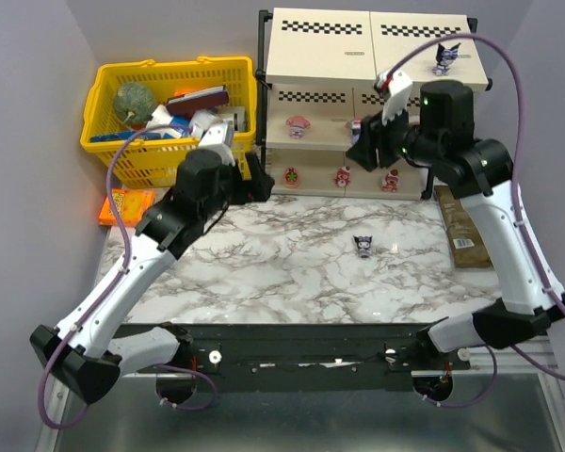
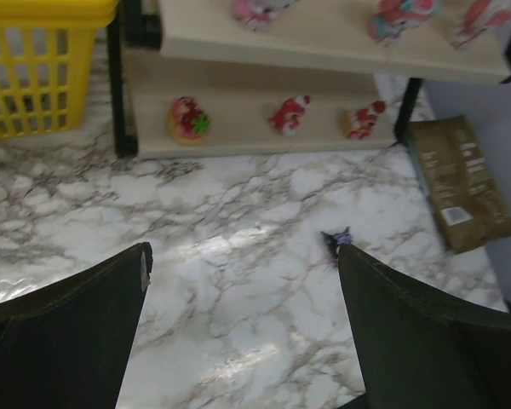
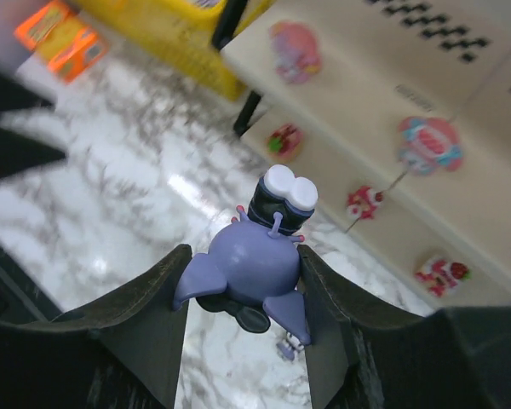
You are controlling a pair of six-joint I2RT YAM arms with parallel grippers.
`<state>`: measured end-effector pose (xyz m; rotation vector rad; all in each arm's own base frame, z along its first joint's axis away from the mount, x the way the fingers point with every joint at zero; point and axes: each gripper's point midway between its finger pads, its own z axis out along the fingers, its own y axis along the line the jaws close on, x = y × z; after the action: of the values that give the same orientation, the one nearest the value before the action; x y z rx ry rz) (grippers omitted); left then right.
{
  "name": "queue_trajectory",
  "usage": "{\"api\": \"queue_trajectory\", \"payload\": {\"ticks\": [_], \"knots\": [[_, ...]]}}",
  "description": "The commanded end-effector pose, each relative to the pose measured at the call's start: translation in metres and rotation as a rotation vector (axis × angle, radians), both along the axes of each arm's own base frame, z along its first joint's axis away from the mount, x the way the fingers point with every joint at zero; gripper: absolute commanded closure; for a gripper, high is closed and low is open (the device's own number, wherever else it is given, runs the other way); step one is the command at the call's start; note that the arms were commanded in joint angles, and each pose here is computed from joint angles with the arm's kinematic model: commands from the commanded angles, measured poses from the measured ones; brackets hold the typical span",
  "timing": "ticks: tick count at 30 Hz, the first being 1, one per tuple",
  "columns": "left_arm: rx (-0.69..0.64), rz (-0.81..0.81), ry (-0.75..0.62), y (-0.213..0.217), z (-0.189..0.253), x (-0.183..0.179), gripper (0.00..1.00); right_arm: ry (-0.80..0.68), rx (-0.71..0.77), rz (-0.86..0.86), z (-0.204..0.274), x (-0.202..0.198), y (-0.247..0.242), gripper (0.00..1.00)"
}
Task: Place and organize the plastic toys onto the shelf
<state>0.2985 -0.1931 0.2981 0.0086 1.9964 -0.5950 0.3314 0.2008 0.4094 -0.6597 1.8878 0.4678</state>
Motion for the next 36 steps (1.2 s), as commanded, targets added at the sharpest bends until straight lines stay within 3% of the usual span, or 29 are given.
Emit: {"api": "queue_trajectory", "payload": {"ticks": [1, 7, 9, 13, 31, 34, 36], "knots": [[-0.173, -0.207, 0.002, -0.047, 0.081, -0.006, 0.01, -0.156, 0.063, 0.427, 0.017, -0.069, 0.032, 0.95], [-0.389, -0.51, 0.07, -0.102, 0.117, -0.028, 0.01, -0.149, 0.145, 0.661, 0.021, -0.126, 0.04, 0.96], [-0.453, -0.562, 0.127, -0.113, 0.118, -0.033, 0.01, -0.141, 0.163, 0.7, 0.023, -0.134, 0.042, 0.96], [-0.55, -0.65, 0.108, -0.122, 0.136, -0.045, 0.01, -0.128, 0.176, 0.731, 0.024, -0.14, 0.044, 0.96], [-0.618, -0.763, 0.101, -0.135, 0.155, -0.067, 0.01, -0.072, 0.094, 0.704, 0.004, -0.118, 0.066, 0.99], [-0.607, -0.76, 0.123, -0.134, 0.148, -0.068, 0.08, -0.08, 0.096, 0.694, 0.006, -0.115, 0.066, 0.99], [-0.594, -0.761, 0.14, -0.134, 0.142, -0.068, 0.19, -0.084, 0.1, 0.689, 0.007, -0.114, 0.067, 0.99]]}}
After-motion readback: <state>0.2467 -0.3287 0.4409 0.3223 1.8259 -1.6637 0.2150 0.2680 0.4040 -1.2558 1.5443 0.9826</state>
